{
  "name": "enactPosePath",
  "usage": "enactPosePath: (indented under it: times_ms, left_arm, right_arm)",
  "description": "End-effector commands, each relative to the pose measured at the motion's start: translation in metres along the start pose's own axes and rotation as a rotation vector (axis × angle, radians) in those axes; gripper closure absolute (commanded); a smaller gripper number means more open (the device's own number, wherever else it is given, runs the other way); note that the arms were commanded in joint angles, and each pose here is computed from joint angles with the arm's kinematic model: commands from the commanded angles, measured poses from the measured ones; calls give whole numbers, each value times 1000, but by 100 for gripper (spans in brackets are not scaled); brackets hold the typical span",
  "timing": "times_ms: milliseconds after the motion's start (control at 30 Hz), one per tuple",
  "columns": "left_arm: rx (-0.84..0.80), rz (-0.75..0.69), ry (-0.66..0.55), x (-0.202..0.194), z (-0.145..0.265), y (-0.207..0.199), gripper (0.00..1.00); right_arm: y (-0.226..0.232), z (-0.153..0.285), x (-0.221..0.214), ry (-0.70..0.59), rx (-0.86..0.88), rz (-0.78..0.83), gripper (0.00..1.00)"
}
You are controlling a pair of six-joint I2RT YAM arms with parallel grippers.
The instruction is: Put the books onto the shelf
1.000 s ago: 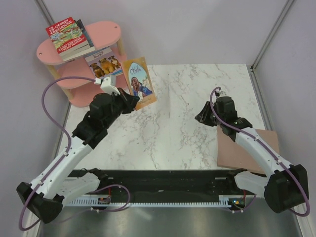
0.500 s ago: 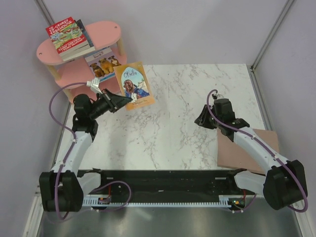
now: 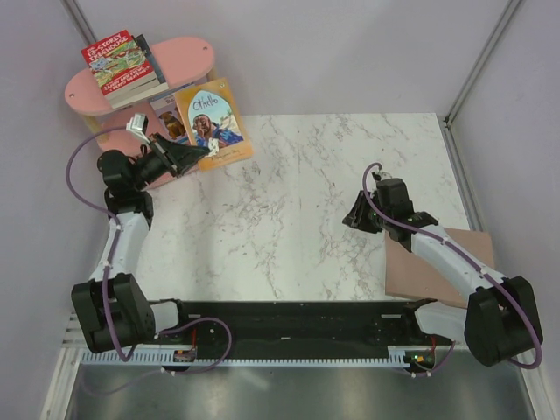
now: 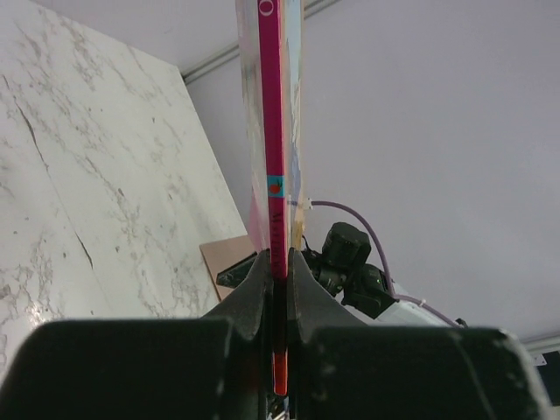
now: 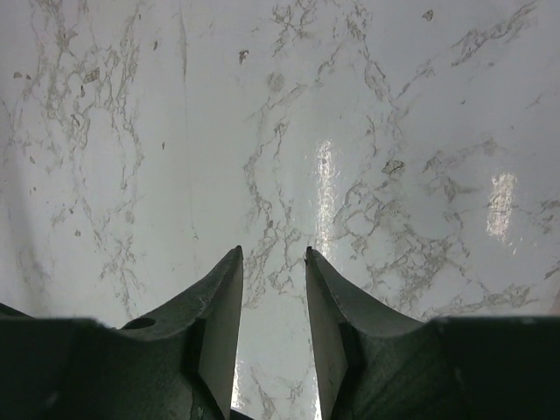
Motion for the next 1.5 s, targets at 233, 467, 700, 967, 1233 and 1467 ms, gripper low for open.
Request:
enactPosePath:
  times_ms: [233,467,700,967,1233,1467]
  left_arm:
    - [-5,141,18,18,-4,24,98]
    - [22,174,8,15,1,41,98]
    - [60,244,-28,37,-2,54,98]
    - [52,241,-45,71,-6,49,98]
    - [71,288,-84,97,-3,58,98]
    - [104,299,-112,117,-3,72,98]
  right_arm:
    - [2,-3,2,-23,32,16,58]
    - [1,-6,-1,-6,32,16,57]
    - [-1,-8,-5,6,31,15,57]
    - [-2,-9,-7,16,34,26,57]
    - [-3,-8,-8,21,34,32,57]
    - [-3,-9,-10,32,39,33,56]
Point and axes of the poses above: each gripper's point midway between its finger pads, its own z axis back along the fingers, its own y axis along the line the jaws close on, x = y × z, the point moved 8 cm from there along z, back along the fingers, and after that the axes turned 3 degrees about z, right-handed, at the moved point
